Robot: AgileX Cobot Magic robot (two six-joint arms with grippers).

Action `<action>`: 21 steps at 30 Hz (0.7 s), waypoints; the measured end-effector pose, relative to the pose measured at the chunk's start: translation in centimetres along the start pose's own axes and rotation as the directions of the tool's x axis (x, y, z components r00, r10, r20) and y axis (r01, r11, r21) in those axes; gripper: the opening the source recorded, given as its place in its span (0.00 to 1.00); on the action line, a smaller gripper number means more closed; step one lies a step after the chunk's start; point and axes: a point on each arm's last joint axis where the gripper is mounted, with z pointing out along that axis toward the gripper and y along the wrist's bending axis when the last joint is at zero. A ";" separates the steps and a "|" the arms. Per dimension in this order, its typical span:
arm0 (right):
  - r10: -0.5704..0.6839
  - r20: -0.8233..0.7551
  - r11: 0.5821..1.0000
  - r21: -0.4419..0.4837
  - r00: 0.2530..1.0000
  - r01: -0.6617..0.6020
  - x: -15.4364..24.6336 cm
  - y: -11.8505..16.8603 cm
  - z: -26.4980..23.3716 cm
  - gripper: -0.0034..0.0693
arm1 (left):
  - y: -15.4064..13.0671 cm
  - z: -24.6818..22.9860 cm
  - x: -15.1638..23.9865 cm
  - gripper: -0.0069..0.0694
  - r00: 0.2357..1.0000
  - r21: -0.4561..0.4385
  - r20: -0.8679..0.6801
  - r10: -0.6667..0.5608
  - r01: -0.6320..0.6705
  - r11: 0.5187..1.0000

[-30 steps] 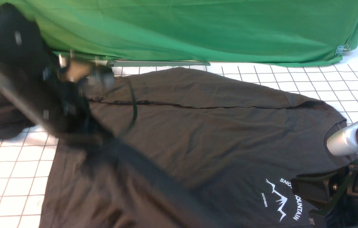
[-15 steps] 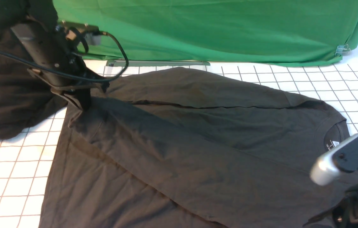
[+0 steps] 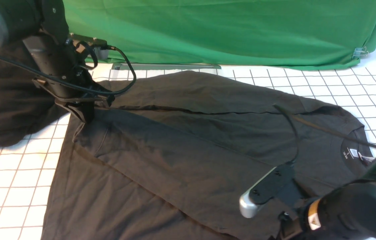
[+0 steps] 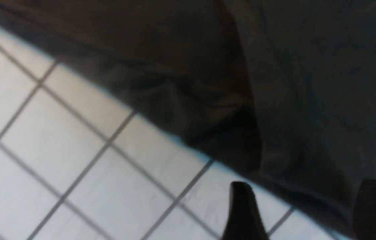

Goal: Fold a long-sleeved shirt over a white checkered tablecloth.
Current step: 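Fold the left side of the black T-shirt inward over its body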

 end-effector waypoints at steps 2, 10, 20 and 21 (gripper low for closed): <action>-0.008 -0.001 1.000 0.010 1.000 0.008 -0.2 -0.1 1.0 0.61 | 0.0 0.0 0.0 0.10 1.000 0.000 0.000 0.000 0.000 1.000; -0.021 -0.039 1.000 0.019 0.999 0.022 -0.1 -0.2 2.0 0.14 | 0.0 0.0 0.0 0.10 1.000 0.001 -0.003 0.000 0.000 1.000; -0.065 -0.065 0.998 -0.028 0.996 0.064 1.9 3.1 -1.9 0.10 | -0.2 0.0 0.8 0.10 0.996 0.027 -0.093 0.006 -0.003 1.000; -0.052 -0.071 0.998 -0.031 0.996 0.050 2.3 3.3 -2.1 0.10 | -0.3 0.0 0.9 0.10 0.996 0.030 -0.094 0.005 -0.002 1.000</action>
